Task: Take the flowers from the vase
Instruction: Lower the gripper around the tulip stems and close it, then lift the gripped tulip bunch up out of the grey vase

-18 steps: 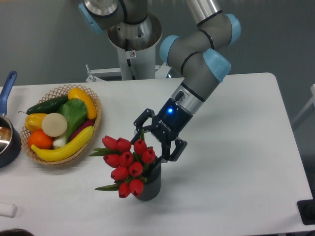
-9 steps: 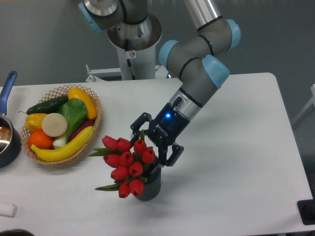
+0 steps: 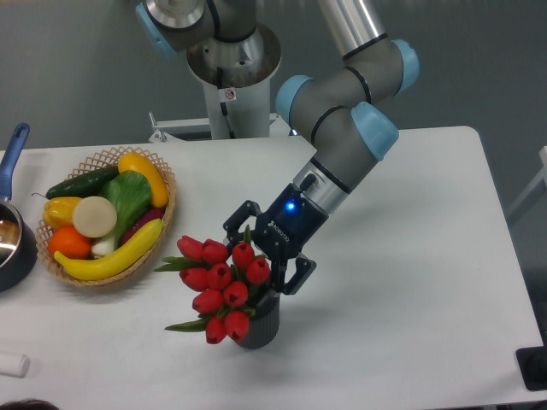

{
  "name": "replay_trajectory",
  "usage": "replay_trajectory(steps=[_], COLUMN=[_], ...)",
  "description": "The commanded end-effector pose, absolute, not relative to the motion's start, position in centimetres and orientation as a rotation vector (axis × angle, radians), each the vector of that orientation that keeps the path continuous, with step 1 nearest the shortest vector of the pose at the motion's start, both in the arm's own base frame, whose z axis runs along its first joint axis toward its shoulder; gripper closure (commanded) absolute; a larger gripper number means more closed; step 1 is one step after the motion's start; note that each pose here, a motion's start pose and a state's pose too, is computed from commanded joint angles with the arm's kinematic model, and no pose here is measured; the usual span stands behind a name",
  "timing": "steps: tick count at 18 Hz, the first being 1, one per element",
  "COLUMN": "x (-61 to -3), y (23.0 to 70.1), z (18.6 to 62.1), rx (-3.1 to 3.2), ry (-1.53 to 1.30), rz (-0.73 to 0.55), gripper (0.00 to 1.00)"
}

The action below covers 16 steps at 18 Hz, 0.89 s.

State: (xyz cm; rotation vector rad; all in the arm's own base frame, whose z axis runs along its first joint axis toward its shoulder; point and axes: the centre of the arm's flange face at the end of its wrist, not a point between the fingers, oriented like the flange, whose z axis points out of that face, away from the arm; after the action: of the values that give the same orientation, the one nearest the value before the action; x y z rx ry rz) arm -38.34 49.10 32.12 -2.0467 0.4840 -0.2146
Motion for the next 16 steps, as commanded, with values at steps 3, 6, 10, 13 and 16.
replay_trajectory(steps=[3, 6, 10, 13, 16], x=[-38.6, -38.9, -39.1, -39.3, -39.4], y=[49.0, 48.7, 48.7, 48.7, 48.8], z=[32.4, 32.6, 32.7, 33.1, 33.6], rx=[-2.045, -2.046, -2.045, -2.042, -2.043], ry=[0.484, 0.478, 0.478, 0.477, 0.461], rz=[-0.207, -0.199, -0.195, -0.189, -0.191], gripper=[0.41, 0.5, 0.55, 0.55, 0.55])
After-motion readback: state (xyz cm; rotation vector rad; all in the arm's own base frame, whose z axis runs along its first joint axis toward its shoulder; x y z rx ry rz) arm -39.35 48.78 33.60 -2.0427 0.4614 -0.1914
